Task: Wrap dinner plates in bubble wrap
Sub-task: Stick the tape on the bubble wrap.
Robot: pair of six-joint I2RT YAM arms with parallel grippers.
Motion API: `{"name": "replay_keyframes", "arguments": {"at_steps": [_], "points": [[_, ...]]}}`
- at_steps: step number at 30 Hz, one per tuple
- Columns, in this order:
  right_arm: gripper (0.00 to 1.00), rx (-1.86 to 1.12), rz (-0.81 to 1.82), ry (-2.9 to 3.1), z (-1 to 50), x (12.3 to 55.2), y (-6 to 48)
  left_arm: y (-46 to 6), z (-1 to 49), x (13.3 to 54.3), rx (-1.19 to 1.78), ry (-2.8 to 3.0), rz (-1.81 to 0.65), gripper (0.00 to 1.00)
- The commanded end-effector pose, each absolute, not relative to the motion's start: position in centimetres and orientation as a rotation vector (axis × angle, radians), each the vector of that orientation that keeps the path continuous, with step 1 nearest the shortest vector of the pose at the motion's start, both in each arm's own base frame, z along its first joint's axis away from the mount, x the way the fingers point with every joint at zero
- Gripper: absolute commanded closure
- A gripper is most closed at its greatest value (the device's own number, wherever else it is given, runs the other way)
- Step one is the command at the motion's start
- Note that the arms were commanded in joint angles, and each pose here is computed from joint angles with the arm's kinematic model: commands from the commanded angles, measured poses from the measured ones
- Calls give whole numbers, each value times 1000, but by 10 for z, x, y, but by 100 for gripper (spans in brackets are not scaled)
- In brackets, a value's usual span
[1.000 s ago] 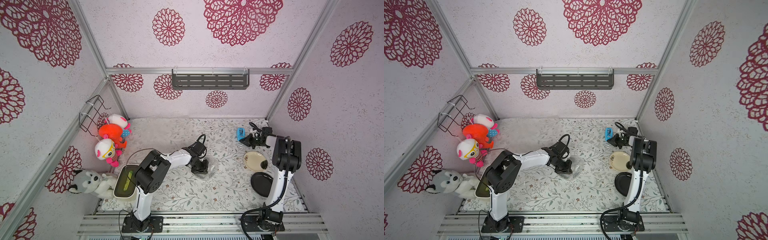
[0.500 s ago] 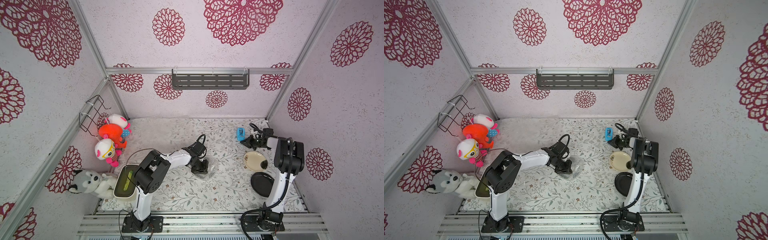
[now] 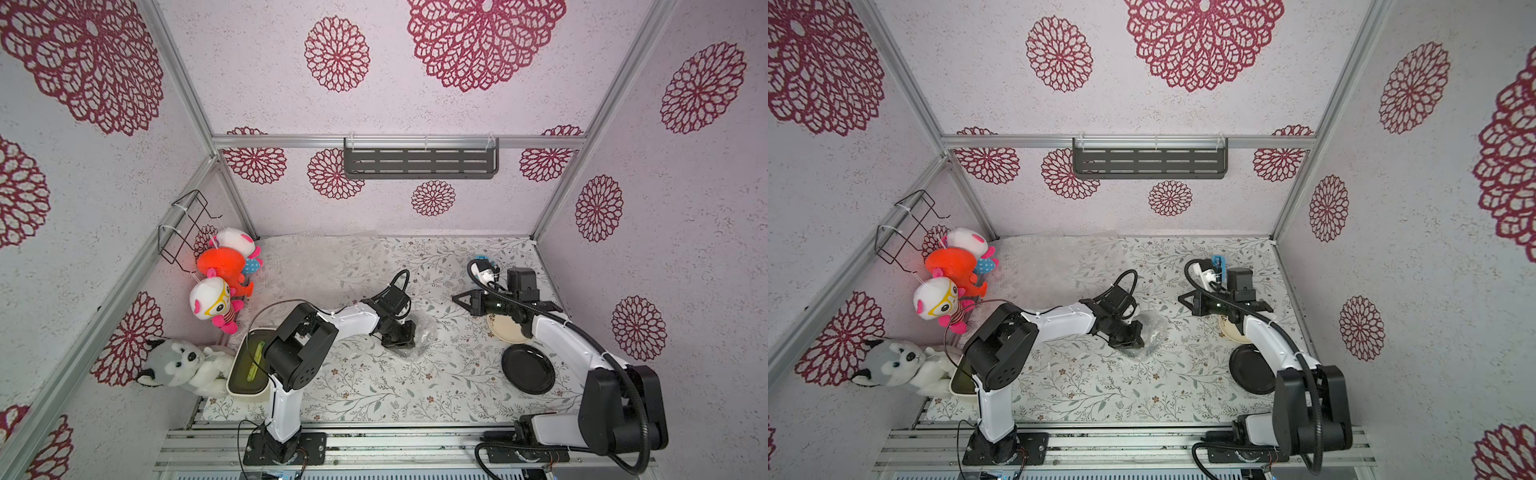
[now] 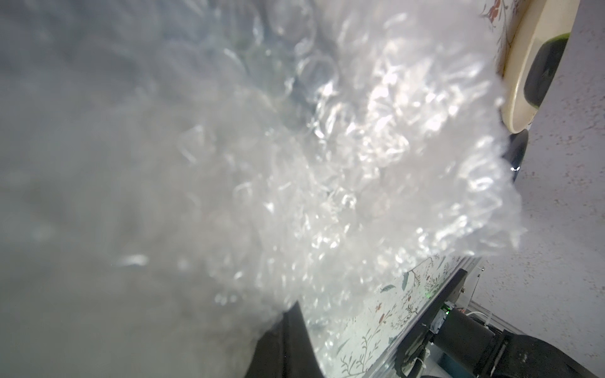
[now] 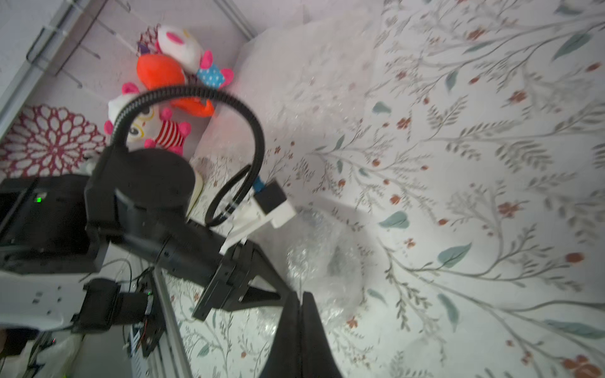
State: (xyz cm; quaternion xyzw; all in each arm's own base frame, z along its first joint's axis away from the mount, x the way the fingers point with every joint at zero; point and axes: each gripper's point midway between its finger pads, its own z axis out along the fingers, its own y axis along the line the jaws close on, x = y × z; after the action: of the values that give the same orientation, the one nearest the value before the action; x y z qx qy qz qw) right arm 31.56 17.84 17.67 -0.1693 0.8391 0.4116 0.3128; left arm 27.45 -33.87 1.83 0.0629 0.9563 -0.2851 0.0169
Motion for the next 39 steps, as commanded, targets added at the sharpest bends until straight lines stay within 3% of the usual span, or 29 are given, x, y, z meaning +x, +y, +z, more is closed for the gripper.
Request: {"name": "replay_keyframes", "arguments": {"at_steps": [1,7,18,31,39], "points": [[100,-582,1147,2189,184,283,196,-314,-9,254,188,3071,-724,100],[100,-709,1244,2195,180,257,221,-314,-1,255,207,3022,-748,100],[100,-834,1388,2193,161,281,265,-317,3,255,230,2979,-805,100],[100,-760,1287,2232,191,217,234,-319,4,253,236,2974,-828,100],[100,-786,1323,2205,176,227,243,-320,4,253,244,2966,-844,100]]}}
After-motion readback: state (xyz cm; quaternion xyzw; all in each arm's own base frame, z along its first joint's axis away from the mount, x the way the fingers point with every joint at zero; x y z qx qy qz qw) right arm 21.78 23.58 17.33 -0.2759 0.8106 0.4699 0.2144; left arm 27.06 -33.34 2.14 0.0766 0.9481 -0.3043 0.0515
